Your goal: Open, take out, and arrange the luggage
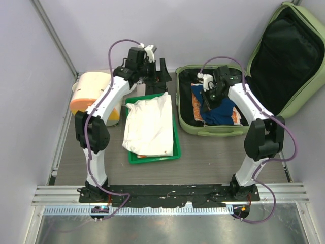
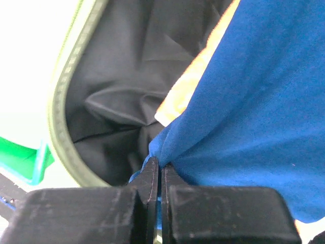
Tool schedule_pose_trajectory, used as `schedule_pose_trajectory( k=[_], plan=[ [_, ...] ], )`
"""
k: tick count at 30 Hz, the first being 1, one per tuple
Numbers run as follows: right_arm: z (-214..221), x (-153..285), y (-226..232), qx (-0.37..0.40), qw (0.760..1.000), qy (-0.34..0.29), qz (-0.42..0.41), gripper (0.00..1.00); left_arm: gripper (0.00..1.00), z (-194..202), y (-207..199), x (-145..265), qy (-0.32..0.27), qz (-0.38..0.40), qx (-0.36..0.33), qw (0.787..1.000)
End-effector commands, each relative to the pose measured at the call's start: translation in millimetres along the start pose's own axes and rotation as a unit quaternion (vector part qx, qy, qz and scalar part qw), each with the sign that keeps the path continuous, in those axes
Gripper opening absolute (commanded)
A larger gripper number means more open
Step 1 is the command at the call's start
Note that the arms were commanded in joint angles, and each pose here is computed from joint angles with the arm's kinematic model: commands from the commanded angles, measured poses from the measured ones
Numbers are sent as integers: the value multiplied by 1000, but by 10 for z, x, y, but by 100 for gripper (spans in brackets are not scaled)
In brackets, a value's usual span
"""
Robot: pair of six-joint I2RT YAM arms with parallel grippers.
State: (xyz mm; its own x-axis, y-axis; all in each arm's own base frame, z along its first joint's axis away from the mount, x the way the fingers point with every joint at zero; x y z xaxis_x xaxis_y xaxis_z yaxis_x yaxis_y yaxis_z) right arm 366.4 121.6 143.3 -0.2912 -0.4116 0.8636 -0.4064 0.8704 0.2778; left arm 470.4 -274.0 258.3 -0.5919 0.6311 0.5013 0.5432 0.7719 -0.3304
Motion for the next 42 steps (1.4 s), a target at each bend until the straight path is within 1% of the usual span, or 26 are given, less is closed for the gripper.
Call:
schedule_pose_trajectory(
  k=[1,2,7,8,11,12,15,18,20,23,26,28,30,32,35,38,39,42],
  plan=[
    [-71,473,377,38,997,-34,-55,1,94,-311,-263,-203,-62,24,46,997],
    [-66,498,392,41,997,-35,-57,1,95,-298,-286,-257,-62,27,66,996],
    [-45,751,580,46,994,-54,-84,1,93,-205,-440,-525,-57,50,103,992],
    [-34,781,613,42,994,-55,-89,1,92,-191,-481,-551,-55,54,121,990],
    [-5,897,700,39,992,-59,-102,1,89,-59,-557,-662,-43,66,154,985],
    [-3,920,724,40,992,-60,-105,1,88,48,-570,-709,-30,67,181,981],
    [14,1015,787,40,991,-68,-112,1,87,130,-661,-759,-27,78,208,975],
    [25,1069,778,39,991,-75,-104,1,83,44,-798,-729,-59,104,215,969],
    [34,1083,761,36,991,-77,-102,1,81,11,-914,-673,-67,117,230,964],
    [-18,1115,732,26,991,-88,-100,1,81,98,-1069,-656,-57,122,246,960],
    [-102,1174,682,16,990,-107,-93,1,80,289,-1121,-692,-36,108,279,954],
    [-134,1190,654,13,990,-112,-91,1,80,405,-1082,-708,-24,92,300,949],
    [-143,1189,623,7,989,-114,-89,1,80,445,-1065,-683,-17,82,326,942],
    [-160,1197,589,2,989,-120,-85,1,79,438,-1115,-640,-17,86,330,940],
    [-187,1220,552,-6,988,-131,-84,1,75,441,-1245,-577,-15,95,335,937],
    [-210,1240,546,-7,987,-139,-84,1,72,525,-1298,-643,0,86,365,927],
    [-210,1246,540,-10,986,-141,-83,1,72,555,-1312,-666,6,83,381,921],
    [-221,1256,524,-11,986,-147,-81,1,73,618,-1282,-739,11,59,406,912]
  ],
)
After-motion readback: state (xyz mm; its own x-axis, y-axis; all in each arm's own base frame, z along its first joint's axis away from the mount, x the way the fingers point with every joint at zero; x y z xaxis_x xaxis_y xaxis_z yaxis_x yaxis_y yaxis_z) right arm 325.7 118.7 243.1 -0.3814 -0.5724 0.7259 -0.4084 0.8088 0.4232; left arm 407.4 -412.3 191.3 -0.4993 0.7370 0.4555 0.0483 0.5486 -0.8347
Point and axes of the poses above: each gripper's point midway between its finger pads, its own x axis back along the fingers, its own y axis along the line the jaws close on, z = x × y, the point moved 1 cm from there along x, back along the fingers, and after that the axes turned 10 degrees about -x, right-handed, at the moved point
